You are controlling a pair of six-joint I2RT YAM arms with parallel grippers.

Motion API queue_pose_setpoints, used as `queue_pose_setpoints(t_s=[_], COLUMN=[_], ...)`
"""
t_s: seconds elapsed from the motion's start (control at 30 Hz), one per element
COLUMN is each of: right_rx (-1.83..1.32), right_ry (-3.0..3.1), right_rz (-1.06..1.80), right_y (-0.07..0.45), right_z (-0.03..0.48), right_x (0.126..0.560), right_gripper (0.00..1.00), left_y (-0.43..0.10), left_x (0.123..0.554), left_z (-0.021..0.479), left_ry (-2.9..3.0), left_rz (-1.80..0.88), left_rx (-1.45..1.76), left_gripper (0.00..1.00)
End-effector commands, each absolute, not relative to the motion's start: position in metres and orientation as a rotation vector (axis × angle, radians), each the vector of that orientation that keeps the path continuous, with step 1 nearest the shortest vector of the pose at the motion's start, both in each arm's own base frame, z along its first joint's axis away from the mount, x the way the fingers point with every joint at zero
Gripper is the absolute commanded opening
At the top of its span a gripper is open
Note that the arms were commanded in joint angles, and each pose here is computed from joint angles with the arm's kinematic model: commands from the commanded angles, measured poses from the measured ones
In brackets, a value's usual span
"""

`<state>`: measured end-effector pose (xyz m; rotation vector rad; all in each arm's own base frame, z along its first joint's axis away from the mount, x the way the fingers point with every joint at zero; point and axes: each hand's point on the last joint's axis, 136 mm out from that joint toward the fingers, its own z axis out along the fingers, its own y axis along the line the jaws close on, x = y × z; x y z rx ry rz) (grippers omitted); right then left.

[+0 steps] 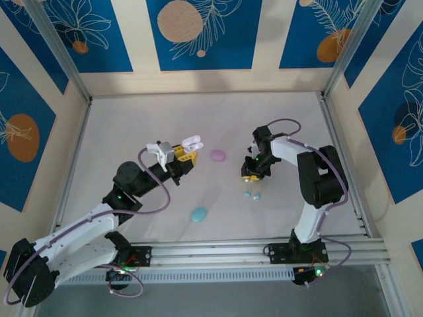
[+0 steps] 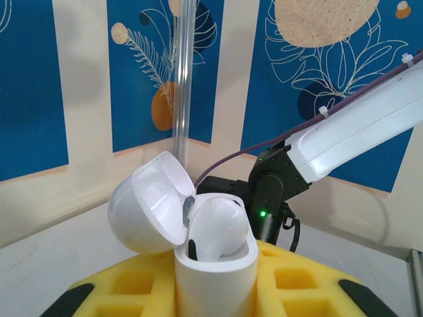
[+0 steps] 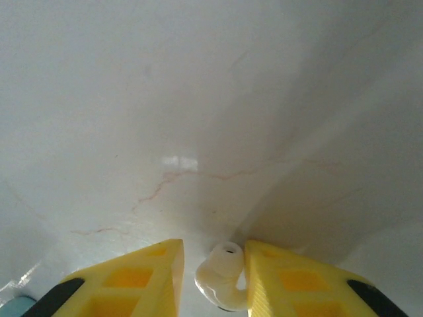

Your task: Insert wireless bluetooth earbuds into charging case

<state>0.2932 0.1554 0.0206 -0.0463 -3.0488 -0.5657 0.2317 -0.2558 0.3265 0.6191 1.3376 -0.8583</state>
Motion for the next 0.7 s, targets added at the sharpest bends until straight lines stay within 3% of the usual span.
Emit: queue_pose_setpoints(t_s=[0.0,0.2,0.43,0.67], right_rx=[-0.028,-0.015,0.079,0.136], right_ry=[-2.996,-3.003,-3.016,-2.963], right_rz=[-0.548,-0.469,-0.446,-0.456], right_y=[0.164,0.168,0.166,0.170], right_z=[0.022,0.027,0.030,0.022], right_x=[0.282,0.274,0.272,0.264], right_gripper=[0.31,0.32,0.42,0.37], left_y=[-0.256,-0.256,-0.253,-0.252], left_x=[0.228,0.227,0.225,0.225], left_z=[0.332,0.333,0.333,0.332], left_ry=[1.320,1.316,1.318,1.318], left_rz=[-0.873,-0.874,-0.867,-0.868], left_rx=[0.612,0.611,0.607,0.603], left_gripper=[0.25,0.25,0.25,0.26])
